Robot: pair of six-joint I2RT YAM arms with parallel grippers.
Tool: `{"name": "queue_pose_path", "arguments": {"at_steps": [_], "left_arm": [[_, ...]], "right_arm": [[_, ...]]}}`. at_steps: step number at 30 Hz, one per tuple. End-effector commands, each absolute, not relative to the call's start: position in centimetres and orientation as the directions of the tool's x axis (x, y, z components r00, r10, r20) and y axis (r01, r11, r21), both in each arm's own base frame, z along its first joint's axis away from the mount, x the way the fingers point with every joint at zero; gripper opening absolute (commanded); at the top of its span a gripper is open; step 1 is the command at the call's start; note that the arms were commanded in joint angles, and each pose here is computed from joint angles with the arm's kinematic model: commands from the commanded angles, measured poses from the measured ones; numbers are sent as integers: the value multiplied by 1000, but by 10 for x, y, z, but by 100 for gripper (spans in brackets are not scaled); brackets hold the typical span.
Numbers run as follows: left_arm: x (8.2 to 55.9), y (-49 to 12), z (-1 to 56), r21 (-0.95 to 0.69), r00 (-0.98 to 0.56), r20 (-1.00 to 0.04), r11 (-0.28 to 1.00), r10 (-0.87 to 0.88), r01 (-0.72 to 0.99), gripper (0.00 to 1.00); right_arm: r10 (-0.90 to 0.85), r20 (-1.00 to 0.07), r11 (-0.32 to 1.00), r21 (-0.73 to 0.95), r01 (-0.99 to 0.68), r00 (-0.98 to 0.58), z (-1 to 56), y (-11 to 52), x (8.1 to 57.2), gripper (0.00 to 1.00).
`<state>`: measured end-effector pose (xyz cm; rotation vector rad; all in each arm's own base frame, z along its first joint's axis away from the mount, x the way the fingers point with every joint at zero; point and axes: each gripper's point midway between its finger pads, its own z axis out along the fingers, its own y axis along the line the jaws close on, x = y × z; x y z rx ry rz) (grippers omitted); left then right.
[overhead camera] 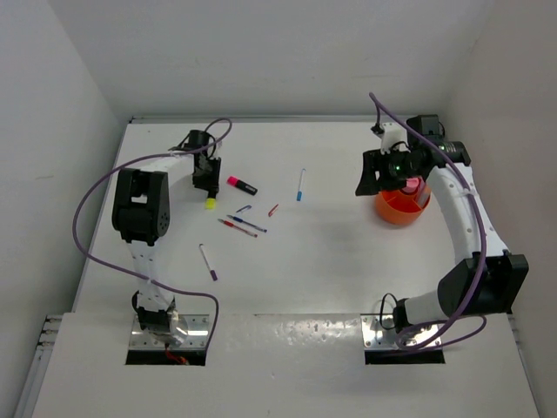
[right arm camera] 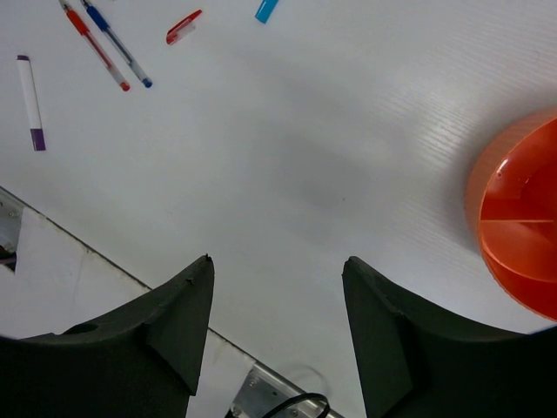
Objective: Sort the stationery into containers
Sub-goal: Pick up the pen from the center of the board, then place the pen in the storage box.
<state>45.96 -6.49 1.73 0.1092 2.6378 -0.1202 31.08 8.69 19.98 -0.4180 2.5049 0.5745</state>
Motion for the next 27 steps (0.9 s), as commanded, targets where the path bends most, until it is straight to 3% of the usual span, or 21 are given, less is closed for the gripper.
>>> {"name": "queue_pose_path", "arguments": {"at_steps": [1,3,5,6,10,11,14,15,20,22,23,25,27], "left_arm": [[428,-81,-9,-158,-935,-352,982,43,104,15],[432,-89,5,-207,-919,-392,970,39,129,1],[431,-101,18,-320,-905,-426,936,-5,146,0],[446,-104,47,-358,-854,-519,916,-37,178,0],[451,-128,139,-598,-726,-649,742,-225,304,0],[462,-132,177,-581,-613,-747,702,-259,412,0],[430,-157,243,-607,-531,-787,546,-313,578,0],[422,-163,280,-532,-426,-847,512,-319,674,0],[368,-189,350,-315,-205,-938,437,-281,842,0],[356,-201,370,-113,-30,-982,454,-188,884,0],[344,-203,374,-70,-5,-990,460,-142,885,0],[334,-212,385,160,195,-980,467,-28,870,0],[316,-216,395,379,386,-918,465,85,800,0]], "right_arm": [[-176,-583,848,319,-423,-793,206,96,314,61],[-180,-589,837,330,-437,-788,208,101,313,61],[-180,-602,819,347,-458,-778,213,107,312,60],[-154,-603,817,368,-444,-783,216,110,312,60],[-136,-681,787,367,-496,-719,236,119,312,61],[-132,-703,778,364,-512,-699,243,121,314,61],[-102,-727,726,412,-551,-679,263,135,313,61],[-77,-717,707,451,-545,-693,268,141,312,61],[20,-637,535,658,-530,-771,285,174,303,61],[70,-536,461,765,-449,-841,282,183,294,61],[104,-497,430,803,-412,-861,287,187,295,61],[121,-449,351,854,-385,-885,287,194,291,62],[149,-334,293,914,-281,-931,286,198,284,64]]}}
